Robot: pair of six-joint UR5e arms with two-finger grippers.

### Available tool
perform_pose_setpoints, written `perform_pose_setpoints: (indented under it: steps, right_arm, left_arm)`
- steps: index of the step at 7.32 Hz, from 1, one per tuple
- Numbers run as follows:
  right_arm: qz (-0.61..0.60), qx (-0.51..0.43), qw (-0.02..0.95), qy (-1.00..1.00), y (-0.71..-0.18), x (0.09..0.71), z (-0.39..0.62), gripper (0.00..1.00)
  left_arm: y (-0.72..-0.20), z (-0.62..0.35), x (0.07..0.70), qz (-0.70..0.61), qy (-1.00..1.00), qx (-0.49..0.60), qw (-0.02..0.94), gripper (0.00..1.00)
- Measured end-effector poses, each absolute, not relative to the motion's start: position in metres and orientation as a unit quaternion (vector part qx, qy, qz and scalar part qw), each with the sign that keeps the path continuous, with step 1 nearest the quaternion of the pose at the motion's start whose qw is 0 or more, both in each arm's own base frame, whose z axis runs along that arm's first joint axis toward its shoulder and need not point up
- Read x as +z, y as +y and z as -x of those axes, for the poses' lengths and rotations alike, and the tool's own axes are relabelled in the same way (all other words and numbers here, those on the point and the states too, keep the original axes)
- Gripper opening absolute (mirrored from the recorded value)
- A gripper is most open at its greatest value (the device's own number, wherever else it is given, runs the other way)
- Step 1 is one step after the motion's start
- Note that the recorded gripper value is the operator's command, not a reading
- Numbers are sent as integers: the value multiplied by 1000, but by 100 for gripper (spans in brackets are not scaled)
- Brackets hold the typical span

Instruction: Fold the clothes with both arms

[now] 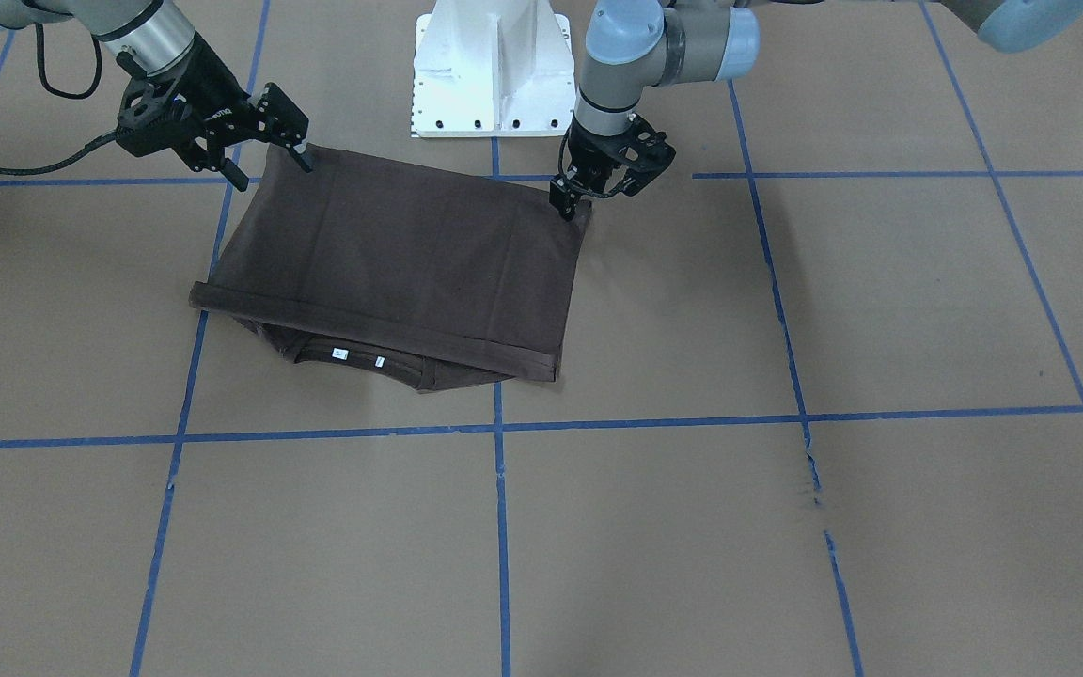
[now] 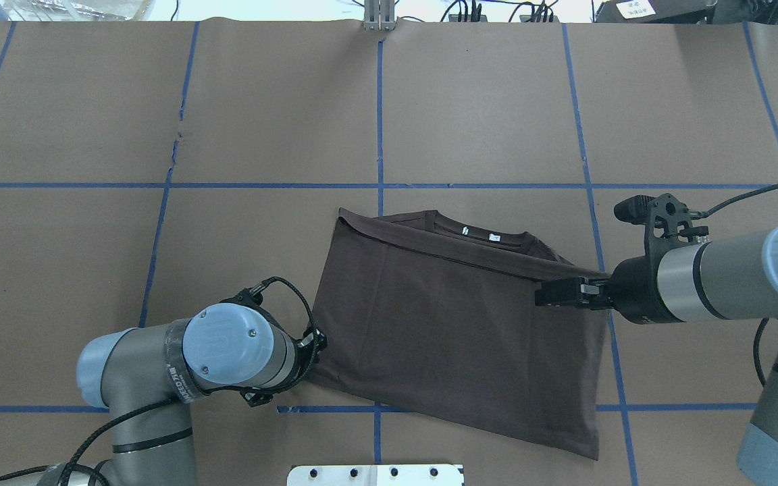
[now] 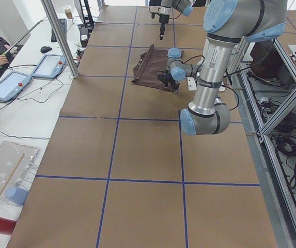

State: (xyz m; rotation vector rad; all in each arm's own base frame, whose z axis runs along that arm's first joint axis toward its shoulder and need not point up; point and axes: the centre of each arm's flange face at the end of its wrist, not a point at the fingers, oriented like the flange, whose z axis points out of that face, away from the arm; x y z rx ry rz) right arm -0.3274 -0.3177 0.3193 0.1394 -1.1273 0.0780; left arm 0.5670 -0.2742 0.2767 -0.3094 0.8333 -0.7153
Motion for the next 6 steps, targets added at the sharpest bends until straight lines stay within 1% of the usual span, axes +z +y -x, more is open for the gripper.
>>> perform_pose_setpoints:
  steps: [1, 4, 5, 6]
  right_arm:
    - [-66, 37, 842, -534, -318, 319, 327, 100]
    - [-66, 39, 842, -534, -320, 319, 324, 100]
    - [-66, 40, 842, -534, -320, 319, 324, 100]
    - [-66, 40, 842, -535, -321, 319, 324, 100]
  left_arm:
    - [-273, -568, 277, 147, 394, -338, 842, 0]
    - [-272, -568, 274, 148, 396, -336, 842, 0]
    - [-277, -565, 272, 146, 398, -338, 840, 0]
    - [-294, -556, 274, 137, 398, -346, 839, 0]
